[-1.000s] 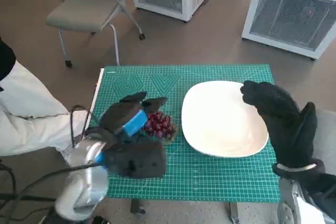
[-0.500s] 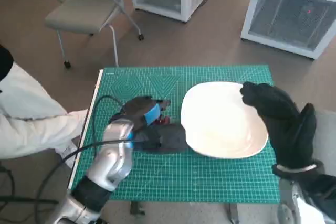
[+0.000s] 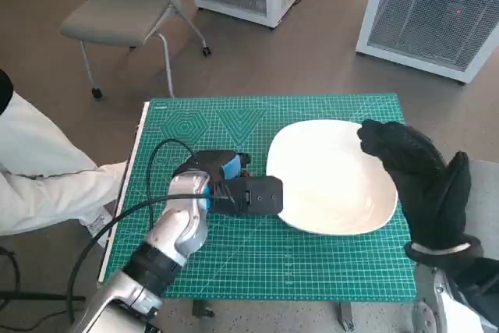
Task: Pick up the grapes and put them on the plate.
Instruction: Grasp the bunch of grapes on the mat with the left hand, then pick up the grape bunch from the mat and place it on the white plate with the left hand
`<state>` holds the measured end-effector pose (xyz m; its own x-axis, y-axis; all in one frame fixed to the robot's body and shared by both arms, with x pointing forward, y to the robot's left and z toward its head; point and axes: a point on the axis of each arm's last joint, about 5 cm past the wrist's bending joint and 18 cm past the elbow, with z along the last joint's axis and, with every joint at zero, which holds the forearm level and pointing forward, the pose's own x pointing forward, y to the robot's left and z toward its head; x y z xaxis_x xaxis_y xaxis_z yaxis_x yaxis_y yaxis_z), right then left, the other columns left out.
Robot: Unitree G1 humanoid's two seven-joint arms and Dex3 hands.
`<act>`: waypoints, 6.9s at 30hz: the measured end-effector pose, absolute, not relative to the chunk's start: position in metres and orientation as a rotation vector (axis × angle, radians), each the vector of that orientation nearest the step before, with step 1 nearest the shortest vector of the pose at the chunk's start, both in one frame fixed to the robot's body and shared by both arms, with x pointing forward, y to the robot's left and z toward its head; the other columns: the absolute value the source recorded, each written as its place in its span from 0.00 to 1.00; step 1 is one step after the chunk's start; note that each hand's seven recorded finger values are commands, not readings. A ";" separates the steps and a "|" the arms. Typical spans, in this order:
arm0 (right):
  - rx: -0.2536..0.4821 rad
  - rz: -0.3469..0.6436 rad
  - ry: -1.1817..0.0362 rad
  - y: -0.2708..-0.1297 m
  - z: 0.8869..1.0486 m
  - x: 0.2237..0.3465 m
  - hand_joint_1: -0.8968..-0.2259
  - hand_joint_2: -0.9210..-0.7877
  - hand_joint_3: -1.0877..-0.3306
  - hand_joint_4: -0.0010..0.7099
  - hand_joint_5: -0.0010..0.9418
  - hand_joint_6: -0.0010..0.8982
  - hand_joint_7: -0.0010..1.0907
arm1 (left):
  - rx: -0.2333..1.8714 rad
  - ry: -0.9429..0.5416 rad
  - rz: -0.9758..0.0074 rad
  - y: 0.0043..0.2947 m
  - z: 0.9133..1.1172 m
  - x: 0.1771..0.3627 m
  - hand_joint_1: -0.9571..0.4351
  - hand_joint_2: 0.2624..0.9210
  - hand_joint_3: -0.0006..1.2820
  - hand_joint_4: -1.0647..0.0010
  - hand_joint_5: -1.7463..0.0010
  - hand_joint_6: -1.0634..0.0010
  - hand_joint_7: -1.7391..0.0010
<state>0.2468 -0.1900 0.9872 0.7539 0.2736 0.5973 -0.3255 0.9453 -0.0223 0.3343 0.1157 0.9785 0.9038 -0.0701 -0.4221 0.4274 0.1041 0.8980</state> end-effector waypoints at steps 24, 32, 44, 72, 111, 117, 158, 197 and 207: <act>0.085 0.323 -0.637 -0.190 0.986 0.246 0.64 0.00 0.60 0.58 0.67 0.19 0.88 | 1.436 0.387 -0.393 0.123 0.972 0.348 0.55 0.78 0.01 0.89 1.00 0.62 0.99; 0.085 0.322 -0.636 -0.191 0.986 0.246 0.64 0.00 0.60 0.58 0.67 0.19 0.88 | 1.436 0.383 -0.417 0.122 0.966 0.349 0.59 0.85 0.01 0.83 0.88 0.63 1.00; 0.083 0.322 -0.635 -0.191 0.985 0.246 0.64 0.00 0.60 0.58 0.67 0.19 0.88 | 1.430 0.320 -0.360 0.122 0.960 0.351 0.77 0.91 0.01 0.52 0.02 0.55 0.98; 0.070 0.313 -0.642 -0.193 0.986 0.245 0.64 0.00 0.60 0.58 0.67 0.19 0.88 | 1.401 0.281 -0.353 0.126 0.957 0.350 0.80 0.95 0.02 0.45 0.00 0.52 0.97; 0.072 0.310 -0.642 -0.193 0.986 0.246 0.64 0.00 0.60 0.58 0.67 0.19 0.88 | 1.354 0.032 -0.298 0.133 1.020 0.335 0.69 0.91 0.10 0.29 0.30 0.36 0.44; 0.073 0.310 -0.644 -0.194 0.986 0.247 0.64 0.00 0.60 0.58 0.67 0.19 0.88 | 1.335 -0.057 -0.260 0.137 1.043 0.325 0.69 0.92 0.08 0.27 0.33 0.34 0.43; 0.072 0.303 -0.652 -0.194 0.985 0.247 0.64 0.00 0.59 0.58 0.67 0.18 0.88 | 1.305 -0.272 -0.278 0.113 1.083 0.314 0.69 0.98 0.02 0.30 0.28 0.28 0.51; 0.062 0.187 -0.660 -0.208 0.981 0.226 0.64 0.00 0.60 0.59 0.65 0.20 0.86 | 1.236 -0.405 -0.637 0.014 1.089 0.331 0.69 0.92 0.05 0.18 0.42 0.35 0.39; 0.053 0.171 -0.660 -0.207 0.982 0.224 0.64 0.00 0.60 0.59 0.64 0.20 0.86 | 1.268 -0.356 -0.658 0.004 1.078 0.334 0.69 0.94 0.05 0.20 0.38 0.36 0.41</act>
